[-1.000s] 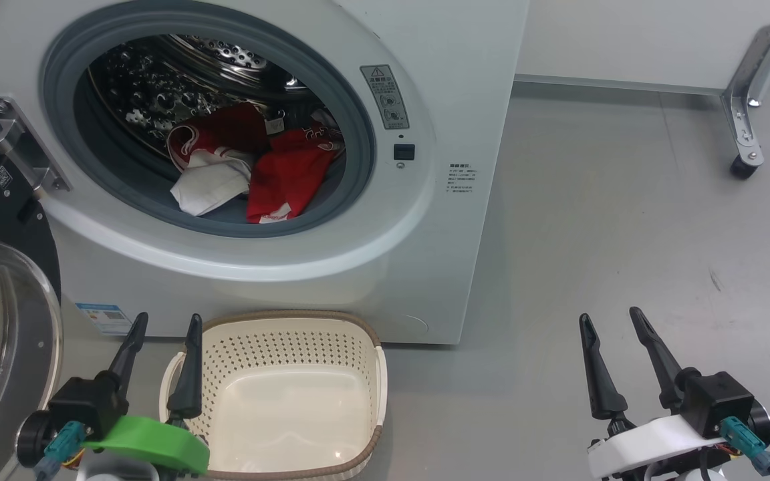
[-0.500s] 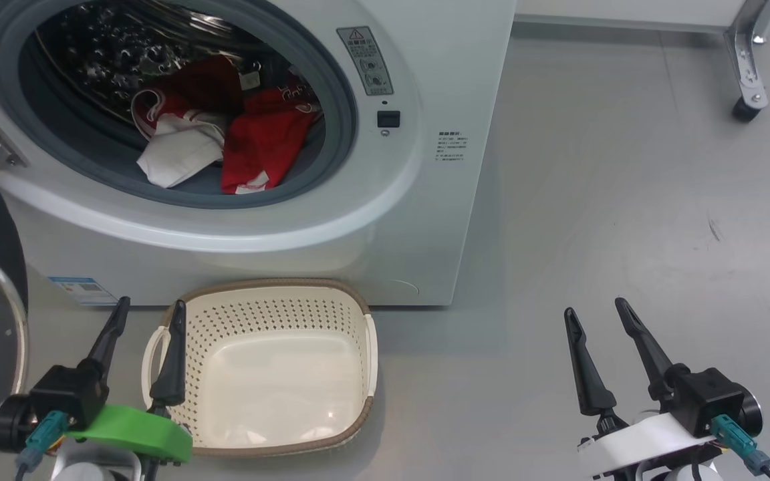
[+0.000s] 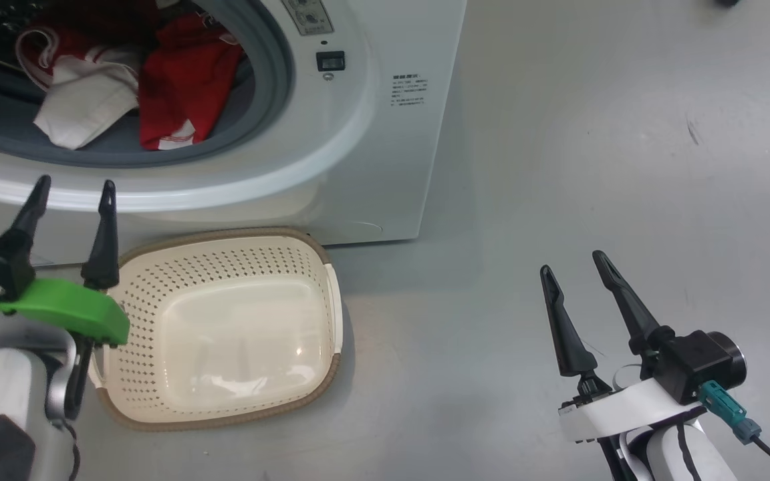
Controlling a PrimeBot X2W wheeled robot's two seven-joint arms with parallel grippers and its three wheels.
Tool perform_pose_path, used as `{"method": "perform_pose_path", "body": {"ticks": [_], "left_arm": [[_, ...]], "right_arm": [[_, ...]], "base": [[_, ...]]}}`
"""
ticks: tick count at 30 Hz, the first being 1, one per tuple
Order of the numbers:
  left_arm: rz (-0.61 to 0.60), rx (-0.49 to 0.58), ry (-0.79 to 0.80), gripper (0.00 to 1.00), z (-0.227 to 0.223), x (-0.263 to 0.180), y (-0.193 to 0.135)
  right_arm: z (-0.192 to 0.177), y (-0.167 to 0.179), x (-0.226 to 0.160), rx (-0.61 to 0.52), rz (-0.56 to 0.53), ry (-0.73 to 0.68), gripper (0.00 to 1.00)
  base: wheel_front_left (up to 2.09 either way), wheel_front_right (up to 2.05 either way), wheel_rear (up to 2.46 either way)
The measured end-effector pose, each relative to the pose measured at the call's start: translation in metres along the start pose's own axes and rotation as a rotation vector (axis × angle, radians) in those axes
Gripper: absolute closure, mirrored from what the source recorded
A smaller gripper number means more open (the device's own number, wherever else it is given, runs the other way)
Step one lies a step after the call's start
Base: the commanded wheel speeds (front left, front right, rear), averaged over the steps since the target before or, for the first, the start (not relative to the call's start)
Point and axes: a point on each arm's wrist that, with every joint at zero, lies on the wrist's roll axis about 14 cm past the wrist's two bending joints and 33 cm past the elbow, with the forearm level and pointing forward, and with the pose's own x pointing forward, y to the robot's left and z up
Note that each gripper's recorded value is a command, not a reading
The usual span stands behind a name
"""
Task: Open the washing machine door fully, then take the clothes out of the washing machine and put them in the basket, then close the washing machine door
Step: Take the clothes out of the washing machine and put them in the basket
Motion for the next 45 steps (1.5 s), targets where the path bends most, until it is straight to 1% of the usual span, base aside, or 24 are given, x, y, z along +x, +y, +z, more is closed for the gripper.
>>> {"method": "perform_pose_path", "body": {"ticks": [3, 4, 6, 9, 13, 21, 28, 32, 34, 35, 39, 45], "left_arm": [[0.002, 0.011, 0.016, 0.0, 0.001, 0.026, 0.001], [0.0, 0.031, 0.029, 0.0, 0.0, 0.034, 0.002], [0.003, 0.044, 0.036, 0.0, -0.001, 0.042, 0.005], [0.049, 0.037, 0.06, 0.0, -0.003, 0.067, 0.015], [0.083, 0.046, 0.122, 0.0, -0.017, 0.094, 0.022], [0.095, 0.154, 0.276, 0.0, -0.055, 0.133, 0.031], [0.11, 0.222, 0.389, 0.0, -0.089, 0.151, 0.04], [0.132, 0.245, 0.427, 0.0, -0.101, 0.16, 0.046], [0.123, 0.304, 0.447, 0.0, -0.107, 0.163, 0.047], [0.122, 0.314, 0.454, 0.0, -0.109, 0.164, 0.047], [0.118, 0.341, 0.454, 0.0, -0.108, 0.171, 0.045], [0.157, 0.345, 0.478, 0.0, -0.109, 0.178, 0.057]], "right_arm": [[-0.006, -0.006, 0.004, -0.002, -0.013, 0.014, 0.0], [-0.007, -0.008, 0.006, -0.003, -0.017, 0.018, 0.0], [-0.009, -0.01, 0.007, -0.003, -0.021, 0.022, 0.0], [-0.012, -0.016, 0.01, -0.006, -0.034, 0.03, 0.0], [-0.02, -0.023, 0.011, -0.007, -0.054, 0.054, 0.0], [-0.031, -0.038, 0.015, 0.002, -0.104, 0.08, 0.0], [-0.042, -0.046, 0.017, 0.003, -0.131, 0.11, 0.0], [-0.046, -0.052, 0.018, -0.002, -0.151, 0.121, 0.0], [-0.049, -0.055, 0.018, -0.004, -0.163, 0.129, 0.0], [-0.05, -0.055, 0.017, -0.004, -0.164, 0.132, 0.0], [-0.052, -0.053, 0.02, -0.004, -0.155, 0.136, 0.0], [-0.055, -0.05, 0.024, -0.004, -0.145, 0.139, 0.0]], "base": [[0.0, 0.0, 0.0], [0.0, 0.0, 0.0], [0.0, 0.0, 0.0], [0.0, 0.0, 0.0], [0.0, 0.0, 0.0], [0.0, 0.0, 0.0], [0.0, 0.0, 0.0], [0.0, 0.0, 0.0], [0.0, 0.0, 0.0], [0.0, 0.0, 0.0], [0.0, 0.0, 0.0], [0.0, 0.0, 0.0]]}}
